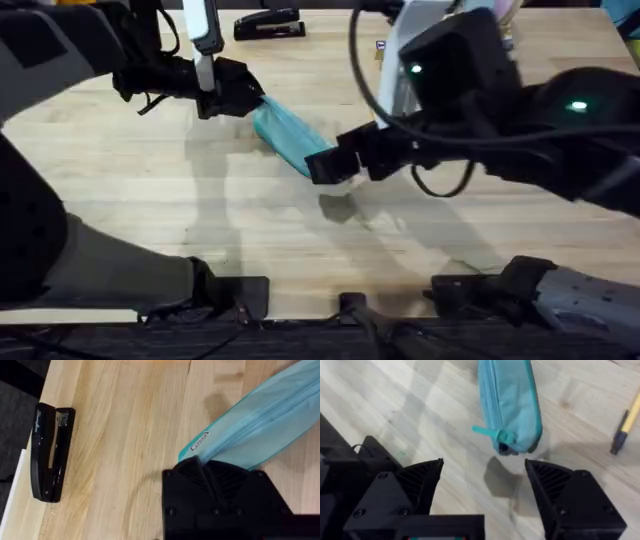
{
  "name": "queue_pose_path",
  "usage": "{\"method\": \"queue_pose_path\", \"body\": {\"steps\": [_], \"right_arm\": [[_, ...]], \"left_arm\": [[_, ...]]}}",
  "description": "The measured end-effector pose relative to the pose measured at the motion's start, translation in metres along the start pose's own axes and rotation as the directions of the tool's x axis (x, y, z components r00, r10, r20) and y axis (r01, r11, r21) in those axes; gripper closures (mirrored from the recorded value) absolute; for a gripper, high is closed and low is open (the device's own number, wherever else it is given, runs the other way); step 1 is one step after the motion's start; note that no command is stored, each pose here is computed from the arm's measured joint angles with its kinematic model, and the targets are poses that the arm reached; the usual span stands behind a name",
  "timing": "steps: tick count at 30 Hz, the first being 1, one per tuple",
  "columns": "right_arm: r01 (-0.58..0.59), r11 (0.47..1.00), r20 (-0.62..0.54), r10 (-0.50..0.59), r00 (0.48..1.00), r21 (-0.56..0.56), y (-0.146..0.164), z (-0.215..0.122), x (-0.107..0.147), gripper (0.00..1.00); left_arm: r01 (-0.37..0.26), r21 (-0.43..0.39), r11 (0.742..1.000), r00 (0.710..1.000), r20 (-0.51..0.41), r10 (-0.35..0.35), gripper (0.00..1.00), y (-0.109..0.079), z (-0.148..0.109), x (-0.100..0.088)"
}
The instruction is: Unzip the bag, pick up the pens from the table one at a time and place them inside, then zip the bag closed.
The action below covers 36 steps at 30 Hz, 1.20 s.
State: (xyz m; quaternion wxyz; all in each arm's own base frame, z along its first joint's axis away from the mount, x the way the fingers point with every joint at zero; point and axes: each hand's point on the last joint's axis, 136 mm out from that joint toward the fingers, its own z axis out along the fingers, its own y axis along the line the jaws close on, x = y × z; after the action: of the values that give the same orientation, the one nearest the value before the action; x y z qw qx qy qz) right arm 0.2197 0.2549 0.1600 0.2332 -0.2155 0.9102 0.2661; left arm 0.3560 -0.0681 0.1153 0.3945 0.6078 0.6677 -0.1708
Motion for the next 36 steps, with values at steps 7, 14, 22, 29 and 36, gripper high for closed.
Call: {"method": "queue_pose_path", "body": {"steps": [7,14,22,29,36], "right_arm": [[-0.004,1.000,-0.013,0.004,1.000,0.005,-0.004,0.024,-0.004,0.004],[-0.007,1.000,-0.026,0.008,1.000,0.010,-0.008,0.041,-0.005,0.004],[-0.012,1.000,-0.033,0.012,0.999,0.014,-0.010,0.049,-0.004,0.004],[-0.012,1.000,-0.032,0.012,0.999,0.015,-0.010,0.049,-0.004,0.199],[-0.023,0.999,-0.023,0.024,0.999,0.035,-0.017,0.048,-0.007,0.922]], "left_arm": [[0.000,0.000,1.000,1.000,0.000,0.000,0.959,0.000,0.000,0.000],[0.000,0.000,1.000,1.000,0.000,0.000,0.959,0.000,0.000,0.000],[0.000,0.000,1.000,1.000,0.000,0.000,0.959,0.000,0.000,0.000],[0.000,0.000,1.000,1.000,0.000,0.000,0.959,0.000,0.000,0.000],[0.003,0.002,1.000,1.000,-0.001,-0.003,0.959,-0.001,0.000,0.000]]}}
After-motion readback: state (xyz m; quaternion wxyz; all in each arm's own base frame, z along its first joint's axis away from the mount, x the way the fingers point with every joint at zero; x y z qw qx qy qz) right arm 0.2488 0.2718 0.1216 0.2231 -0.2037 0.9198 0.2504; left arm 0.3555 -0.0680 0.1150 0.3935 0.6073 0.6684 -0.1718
